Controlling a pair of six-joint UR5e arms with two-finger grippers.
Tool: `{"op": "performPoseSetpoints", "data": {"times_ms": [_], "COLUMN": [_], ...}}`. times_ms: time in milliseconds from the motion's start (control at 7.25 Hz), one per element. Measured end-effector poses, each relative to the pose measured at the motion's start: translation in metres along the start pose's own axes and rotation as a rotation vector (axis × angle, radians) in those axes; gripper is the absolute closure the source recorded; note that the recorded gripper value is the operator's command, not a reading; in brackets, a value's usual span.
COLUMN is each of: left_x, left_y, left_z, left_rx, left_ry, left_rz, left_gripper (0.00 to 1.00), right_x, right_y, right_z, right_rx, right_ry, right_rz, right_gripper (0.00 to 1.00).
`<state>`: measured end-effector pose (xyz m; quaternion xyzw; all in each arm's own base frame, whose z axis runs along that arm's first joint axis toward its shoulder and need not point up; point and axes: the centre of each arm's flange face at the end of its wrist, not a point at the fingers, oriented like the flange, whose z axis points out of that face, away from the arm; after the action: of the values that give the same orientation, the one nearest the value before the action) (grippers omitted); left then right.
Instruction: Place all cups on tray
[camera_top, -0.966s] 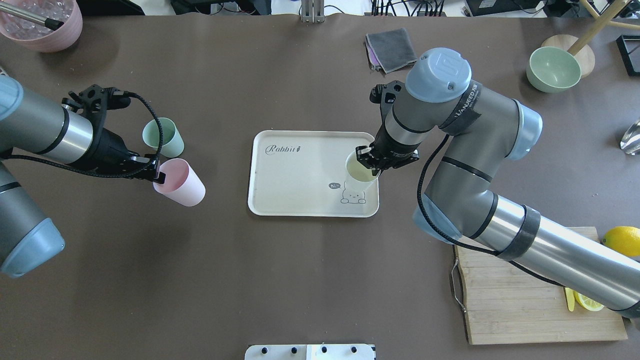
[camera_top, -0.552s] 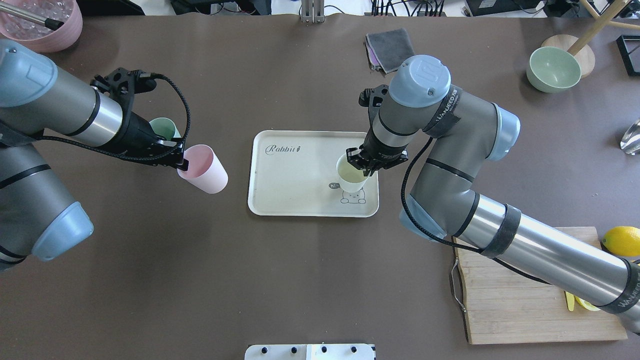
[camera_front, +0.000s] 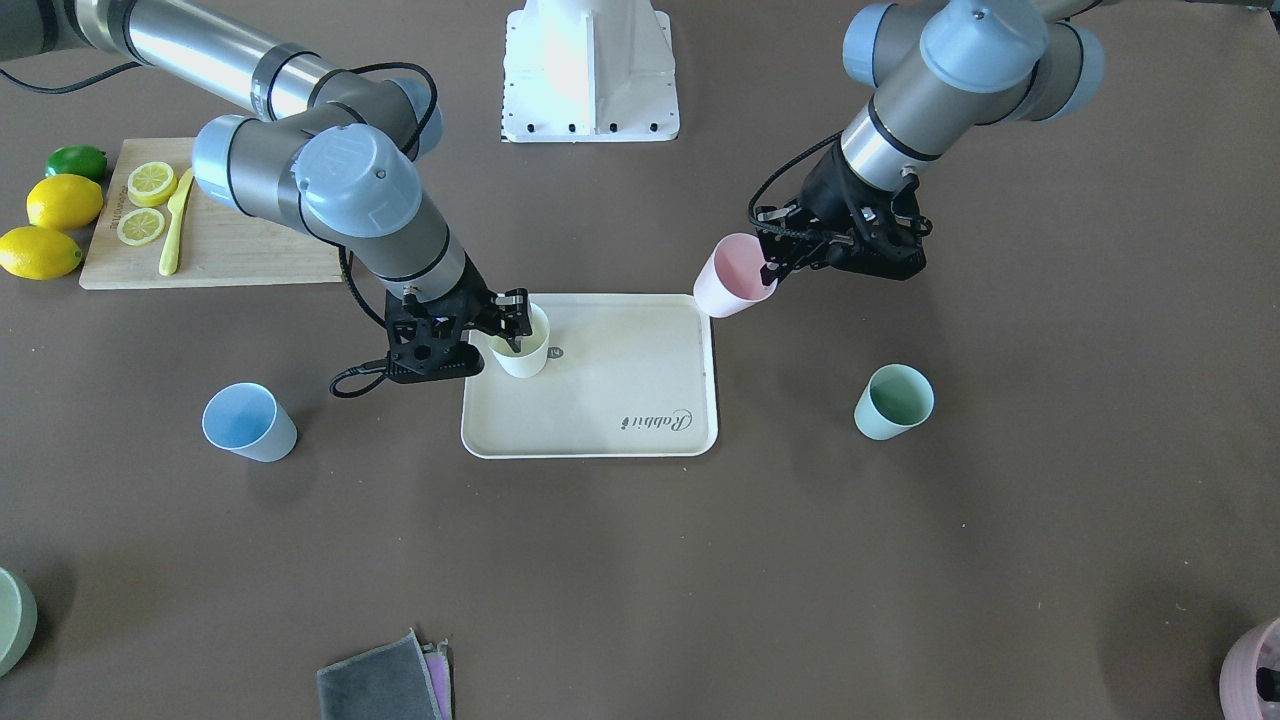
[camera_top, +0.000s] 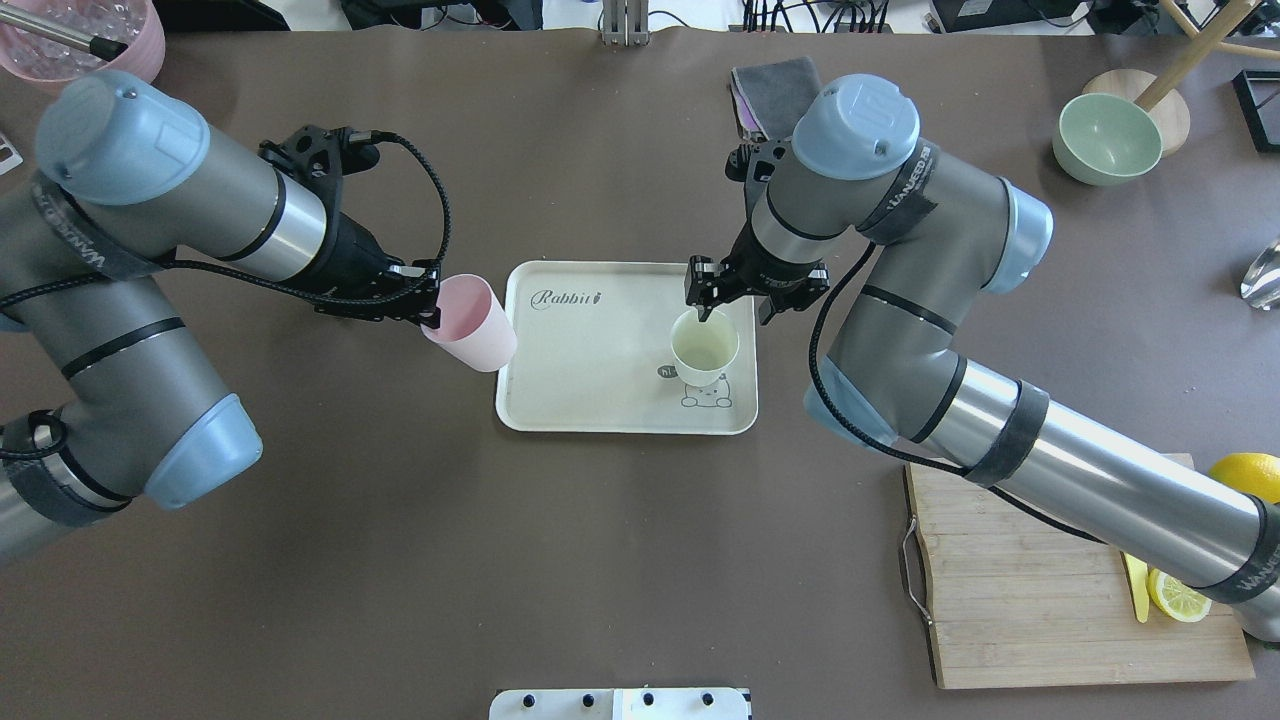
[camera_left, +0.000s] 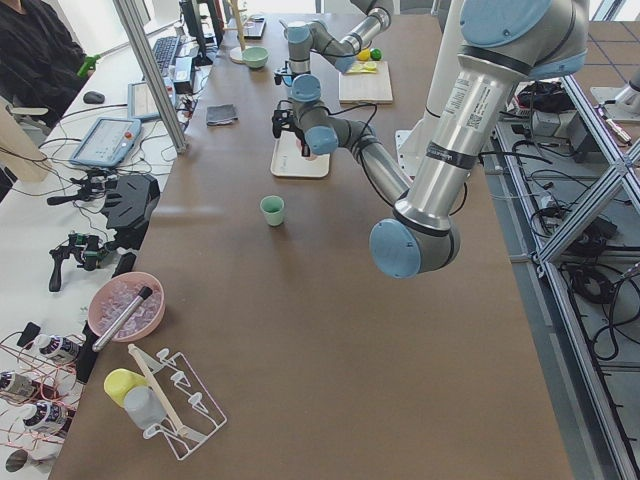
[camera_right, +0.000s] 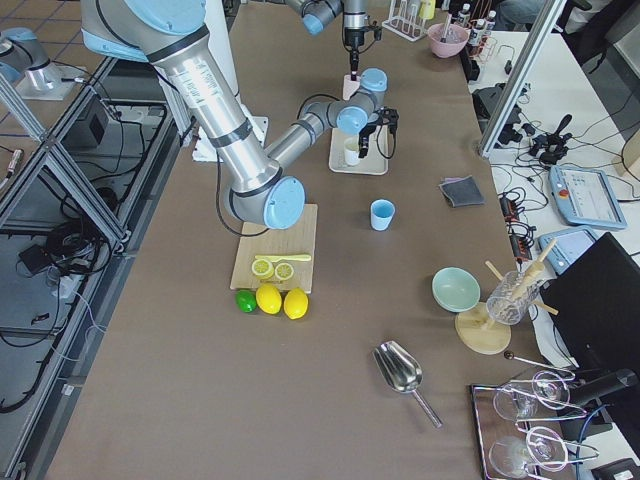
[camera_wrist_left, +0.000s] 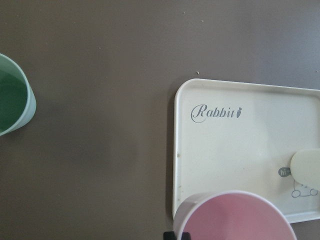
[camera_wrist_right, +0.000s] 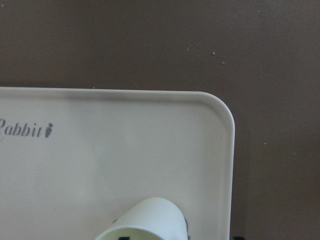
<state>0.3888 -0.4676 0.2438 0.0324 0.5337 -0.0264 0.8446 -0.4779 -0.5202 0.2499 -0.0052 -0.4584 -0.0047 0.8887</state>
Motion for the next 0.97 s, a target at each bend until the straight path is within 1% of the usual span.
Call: {"op": "performPoseSetpoints", "data": {"times_ms": [276,414,690,966], "left_x": [0.025,0.035,0.050,0.053], "left_y": [-0.009,-0.010,0.007,0.026], "left_z": [0.031,0.046,0.075,0.097], "left_rx": [0.033,0.048,0.069,0.079], "left_ry": [-0.028,-0.045,-0.073,-0.099], "left_rz": [-0.005,-0.001,0.024,0.044], "left_gripper": [1.00,1.00,1.00,1.00], "right_x": [0.024,0.042,0.091,0.138], "right_y": [-0.024,-0.035,-0.057,-0.077], "right_z": [-0.040,-0.054,-0.073,-0.093], "right_rx": [-0.003,0.005,0.032,0.036], "right_ry": [-0.043,-0.046,-0.021,0.034], "right_rz": [0.038,0.059,0.086,0.087], "right_gripper": [0.00,0.00,0.00,0.00]}}
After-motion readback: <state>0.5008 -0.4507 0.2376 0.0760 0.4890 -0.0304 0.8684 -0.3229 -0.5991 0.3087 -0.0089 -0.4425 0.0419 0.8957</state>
